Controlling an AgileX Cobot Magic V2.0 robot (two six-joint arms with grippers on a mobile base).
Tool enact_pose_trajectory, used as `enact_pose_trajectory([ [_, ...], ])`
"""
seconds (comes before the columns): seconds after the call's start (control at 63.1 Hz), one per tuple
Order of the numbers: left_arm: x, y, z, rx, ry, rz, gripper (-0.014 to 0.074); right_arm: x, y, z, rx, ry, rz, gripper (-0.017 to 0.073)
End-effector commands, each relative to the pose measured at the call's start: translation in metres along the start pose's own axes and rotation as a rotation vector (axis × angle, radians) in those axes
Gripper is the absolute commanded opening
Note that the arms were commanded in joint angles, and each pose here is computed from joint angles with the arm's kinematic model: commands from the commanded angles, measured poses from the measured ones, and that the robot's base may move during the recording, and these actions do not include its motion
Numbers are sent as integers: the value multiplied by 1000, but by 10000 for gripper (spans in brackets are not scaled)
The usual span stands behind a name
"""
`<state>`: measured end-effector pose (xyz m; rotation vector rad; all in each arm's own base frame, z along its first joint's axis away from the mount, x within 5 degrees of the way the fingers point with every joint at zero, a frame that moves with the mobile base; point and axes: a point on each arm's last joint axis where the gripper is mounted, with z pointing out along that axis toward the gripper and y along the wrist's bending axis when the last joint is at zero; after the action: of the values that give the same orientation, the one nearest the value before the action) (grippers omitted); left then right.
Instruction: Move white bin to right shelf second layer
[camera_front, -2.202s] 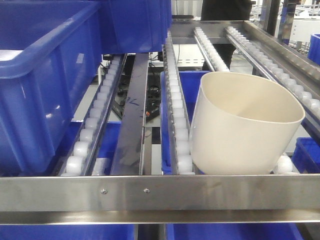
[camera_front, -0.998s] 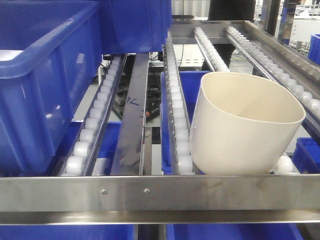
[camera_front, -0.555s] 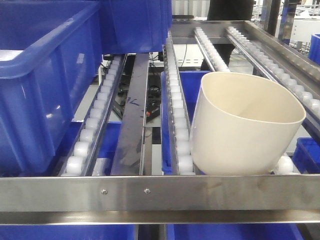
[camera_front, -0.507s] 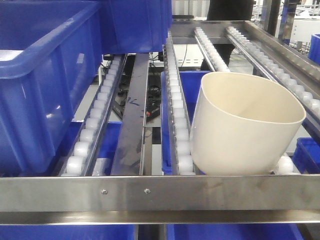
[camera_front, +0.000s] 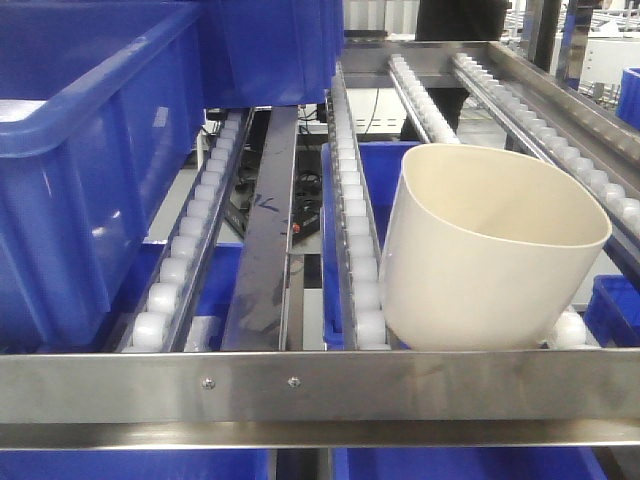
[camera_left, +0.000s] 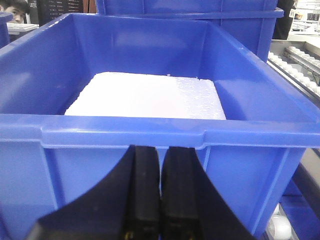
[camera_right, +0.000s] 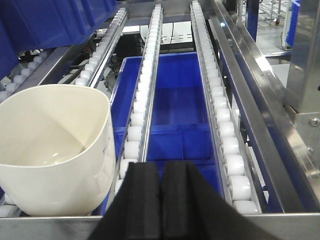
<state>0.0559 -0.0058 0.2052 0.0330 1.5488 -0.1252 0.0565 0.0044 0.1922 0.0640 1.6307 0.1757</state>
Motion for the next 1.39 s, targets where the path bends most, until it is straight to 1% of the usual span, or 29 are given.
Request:
enact_pose_trajectory([
  [0.0,5,1,1,2,-50,-9,85,-15,2,-3,-13,-132,-3,57],
  [1.378,5,1,1,2,-50,-9,85,-15,2,-3,-13,-132,-3,57],
])
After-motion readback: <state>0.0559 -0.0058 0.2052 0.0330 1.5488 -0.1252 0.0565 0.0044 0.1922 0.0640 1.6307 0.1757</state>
